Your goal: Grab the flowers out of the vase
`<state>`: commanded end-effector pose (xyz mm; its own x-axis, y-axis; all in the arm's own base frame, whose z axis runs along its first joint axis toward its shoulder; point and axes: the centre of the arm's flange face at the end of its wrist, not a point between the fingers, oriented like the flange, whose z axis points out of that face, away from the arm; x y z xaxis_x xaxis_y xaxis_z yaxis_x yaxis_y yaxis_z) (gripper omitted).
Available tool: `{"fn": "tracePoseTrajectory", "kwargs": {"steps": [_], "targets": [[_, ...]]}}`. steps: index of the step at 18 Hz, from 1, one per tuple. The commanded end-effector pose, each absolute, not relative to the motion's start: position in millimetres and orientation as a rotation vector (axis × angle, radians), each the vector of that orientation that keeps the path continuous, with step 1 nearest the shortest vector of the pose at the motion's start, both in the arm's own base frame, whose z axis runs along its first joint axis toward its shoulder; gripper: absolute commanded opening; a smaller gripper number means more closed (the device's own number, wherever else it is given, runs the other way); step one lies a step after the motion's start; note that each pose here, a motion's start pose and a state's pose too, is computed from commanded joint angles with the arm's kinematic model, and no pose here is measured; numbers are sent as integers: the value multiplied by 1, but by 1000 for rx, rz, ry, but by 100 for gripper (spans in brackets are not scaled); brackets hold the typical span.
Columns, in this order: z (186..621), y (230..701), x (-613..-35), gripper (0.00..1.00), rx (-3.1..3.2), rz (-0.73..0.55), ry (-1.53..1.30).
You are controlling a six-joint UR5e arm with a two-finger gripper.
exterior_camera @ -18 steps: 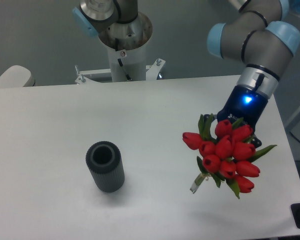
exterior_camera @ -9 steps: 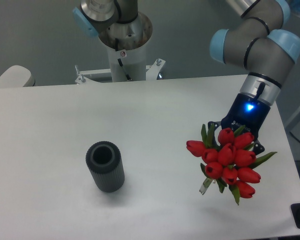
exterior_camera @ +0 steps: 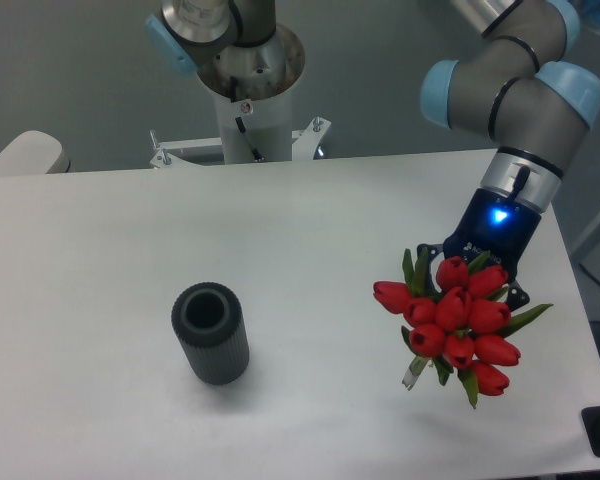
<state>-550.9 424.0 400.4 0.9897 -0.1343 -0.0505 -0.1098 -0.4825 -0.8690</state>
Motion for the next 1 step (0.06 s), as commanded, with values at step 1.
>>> {"fn": "tracePoseTrajectory", "kwargs": {"steps": [1], "targets": [[400,424,-551,25,-2078,-28,173]]}}
